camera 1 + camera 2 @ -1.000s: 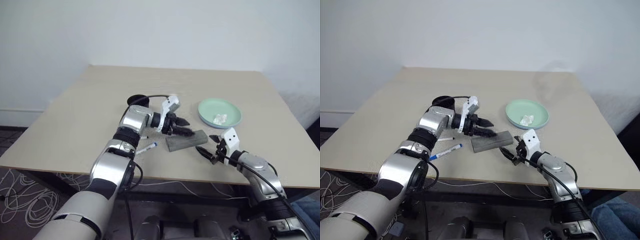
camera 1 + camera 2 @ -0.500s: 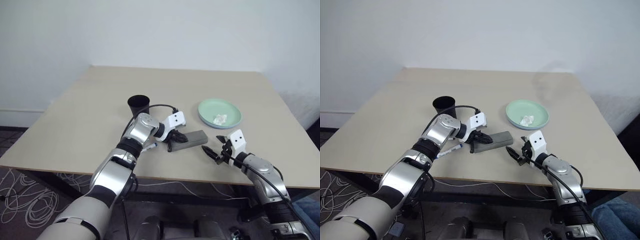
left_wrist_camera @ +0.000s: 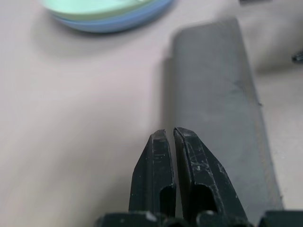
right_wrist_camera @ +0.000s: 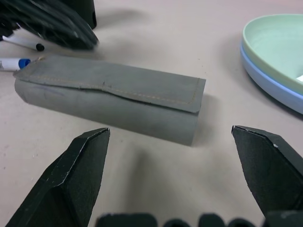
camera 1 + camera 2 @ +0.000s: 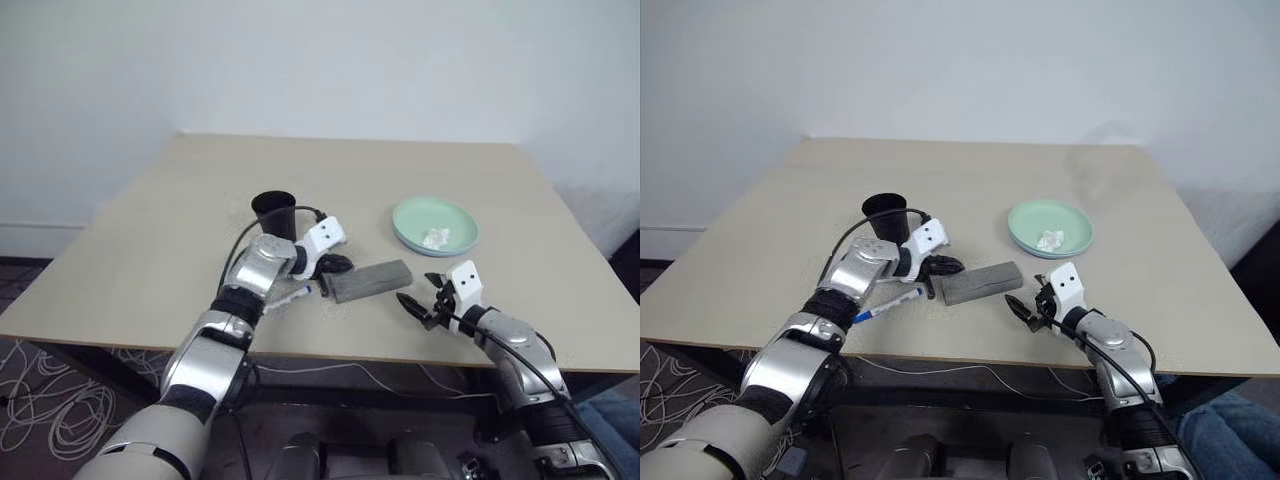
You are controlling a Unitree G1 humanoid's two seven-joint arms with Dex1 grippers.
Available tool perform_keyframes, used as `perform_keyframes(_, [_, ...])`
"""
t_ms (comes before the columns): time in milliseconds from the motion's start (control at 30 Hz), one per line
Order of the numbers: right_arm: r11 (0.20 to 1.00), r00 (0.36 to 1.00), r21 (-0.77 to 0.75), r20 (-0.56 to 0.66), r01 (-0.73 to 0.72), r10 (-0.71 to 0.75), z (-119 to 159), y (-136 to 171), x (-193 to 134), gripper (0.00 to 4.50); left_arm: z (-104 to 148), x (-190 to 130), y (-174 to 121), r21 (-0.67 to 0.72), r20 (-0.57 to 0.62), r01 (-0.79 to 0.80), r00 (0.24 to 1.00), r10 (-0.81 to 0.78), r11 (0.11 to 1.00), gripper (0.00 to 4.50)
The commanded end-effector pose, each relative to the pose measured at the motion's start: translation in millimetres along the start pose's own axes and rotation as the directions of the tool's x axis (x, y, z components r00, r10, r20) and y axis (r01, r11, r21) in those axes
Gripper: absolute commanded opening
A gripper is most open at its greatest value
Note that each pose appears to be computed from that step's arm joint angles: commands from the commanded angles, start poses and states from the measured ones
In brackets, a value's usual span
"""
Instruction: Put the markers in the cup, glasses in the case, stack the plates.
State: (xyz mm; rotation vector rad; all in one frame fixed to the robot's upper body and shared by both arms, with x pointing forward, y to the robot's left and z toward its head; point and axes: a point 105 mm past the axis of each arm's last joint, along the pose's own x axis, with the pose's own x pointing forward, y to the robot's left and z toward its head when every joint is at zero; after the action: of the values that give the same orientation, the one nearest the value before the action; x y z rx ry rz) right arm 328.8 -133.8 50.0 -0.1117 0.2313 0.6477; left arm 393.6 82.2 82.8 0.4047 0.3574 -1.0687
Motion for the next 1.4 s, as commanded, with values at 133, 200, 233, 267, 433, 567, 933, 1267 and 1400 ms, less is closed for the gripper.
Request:
perform_keyframes(133, [0.998,0.998,-0.048,0.048,-0.03,0.032,17,-2,9,4.5,18,-62,-6,-0.073,0.083,0.064,0.995,-0.058,0.995,1.78])
perform_keyframes(200, [0.998,0.998,-0.051,0.047,-0.037,0.039,17,-2,11,4.5,16,-72,-13,-0.092,0.062,0.092,0.994,-0.087,0.992,2.51])
perform_keyframes(233, [0.998,0.998,-0.052,0.048,-0.04,0.043,18,-2,13,4.5,13,-81,-17,-0.093,0.04,0.11,0.993,-0.107,0.99,2.87])
perform_keyframes(267, [0.998,0.998,-0.052,0.049,-0.042,0.045,18,-2,15,4.5,11,-87,-21,-0.094,0.023,0.122,0.992,-0.121,0.988,3.15])
perform_keyframes(433, [0.997,0.997,-0.054,0.05,-0.06,0.063,19,0,20,4.5,-3,-106,-22,-0.079,-0.097,0.081,0.991,-0.088,0.994,4.48])
perform_keyframes(567, [0.996,0.996,-0.054,0.048,-0.066,0.069,18,0,22,4.5,-25,-113,-6,-0.038,-0.275,-0.04,0.961,0.028,0.998,4.48])
perform_keyframes(933, [0.997,0.996,-0.047,0.056,-0.064,0.067,17,0,27,4.5,-19,-104,2,-0.076,-0.341,-0.005,0.94,-0.022,0.997,4.48])
perform_keyframes(1267, [0.998,0.997,-0.045,0.056,-0.05,0.052,16,-5,27,4.5,-26,-95,-2,-0.057,-0.464,0.079,0.881,-0.096,0.995,4.48])
perform_keyframes(1400, [0.998,0.997,-0.043,0.054,-0.045,0.047,15,-6,26,4.5,-29,-97,1,-0.061,-0.505,0.074,0.858,-0.094,0.995,4.48])
